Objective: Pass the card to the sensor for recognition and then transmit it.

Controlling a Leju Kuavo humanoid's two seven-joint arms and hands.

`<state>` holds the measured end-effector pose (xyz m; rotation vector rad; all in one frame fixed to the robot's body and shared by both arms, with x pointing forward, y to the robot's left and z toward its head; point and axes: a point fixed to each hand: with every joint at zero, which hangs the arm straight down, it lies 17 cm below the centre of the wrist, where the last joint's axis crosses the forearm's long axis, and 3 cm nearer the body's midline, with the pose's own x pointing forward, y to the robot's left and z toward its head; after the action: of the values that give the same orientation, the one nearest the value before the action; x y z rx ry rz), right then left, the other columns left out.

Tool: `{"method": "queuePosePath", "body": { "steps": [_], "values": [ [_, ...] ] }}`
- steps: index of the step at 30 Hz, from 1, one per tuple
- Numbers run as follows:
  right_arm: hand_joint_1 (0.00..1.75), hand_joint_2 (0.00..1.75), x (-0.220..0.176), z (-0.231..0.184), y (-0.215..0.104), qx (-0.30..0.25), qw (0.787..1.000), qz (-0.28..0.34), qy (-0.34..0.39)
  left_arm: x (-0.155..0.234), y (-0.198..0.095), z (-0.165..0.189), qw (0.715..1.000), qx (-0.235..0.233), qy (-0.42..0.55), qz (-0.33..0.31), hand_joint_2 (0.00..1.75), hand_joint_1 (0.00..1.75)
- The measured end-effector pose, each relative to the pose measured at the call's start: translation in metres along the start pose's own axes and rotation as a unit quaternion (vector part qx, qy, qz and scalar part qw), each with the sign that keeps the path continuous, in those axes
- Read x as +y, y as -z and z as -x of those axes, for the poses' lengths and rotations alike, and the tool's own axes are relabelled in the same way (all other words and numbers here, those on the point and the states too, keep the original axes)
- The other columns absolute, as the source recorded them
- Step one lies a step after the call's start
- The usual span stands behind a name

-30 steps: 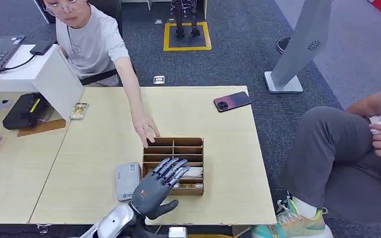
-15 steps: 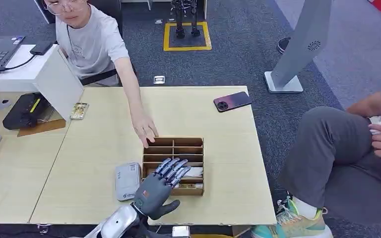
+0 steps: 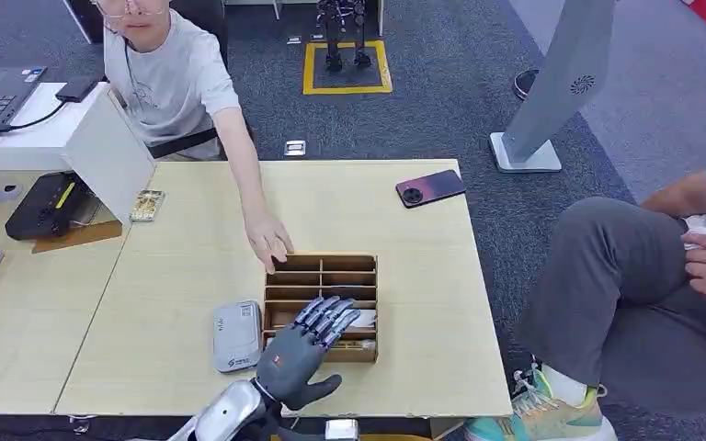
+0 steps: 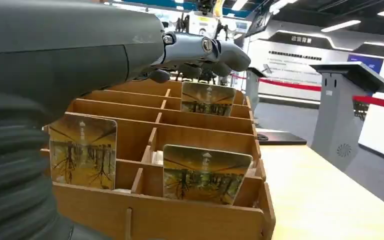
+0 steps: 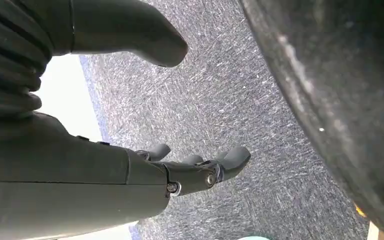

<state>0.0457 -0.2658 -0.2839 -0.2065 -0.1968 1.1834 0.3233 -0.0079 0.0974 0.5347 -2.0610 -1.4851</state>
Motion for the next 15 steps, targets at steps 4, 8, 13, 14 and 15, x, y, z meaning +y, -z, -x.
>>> {"method": "queuePosePath", "body": {
  "steps": [4, 8, 13, 14, 15],
  "values": [
    [0.00, 1.75, 0.0000, 0.0000, 0.0000, 0.000, 1.000, 0.000, 0.000, 0.0001, 0.0008, -0.0004, 1.000, 0.001, -0.002, -0.001, 1.75, 0.00],
    [0.00, 1.75, 0.0000, 0.0000, 0.0000, 0.000, 1.000, 0.000, 0.000, 0.0000, 0.0020, -0.0018, 1.000, 0.001, -0.004, -0.001, 1.75, 0.00],
    [0.00, 1.75, 0.0000, -0.0002, 0.0000, 0.000, 1.000, 0.000, 0.000, -0.0004, 0.0021, -0.0016, 1.000, 0.002, -0.004, -0.001, 1.75, 1.69],
    [0.00, 1.75, 0.0000, -0.0002, 0.0000, 0.000, 1.000, 0.000, 0.000, -0.0006, 0.0021, -0.0015, 1.000, 0.002, -0.004, -0.001, 1.75, 1.75],
    [0.00, 1.75, 0.0000, -0.0002, 0.0000, 0.000, 1.000, 0.000, 0.000, -0.0009, 0.0020, -0.0013, 1.000, 0.002, -0.004, 0.000, 1.75, 1.75]
  ]
}}
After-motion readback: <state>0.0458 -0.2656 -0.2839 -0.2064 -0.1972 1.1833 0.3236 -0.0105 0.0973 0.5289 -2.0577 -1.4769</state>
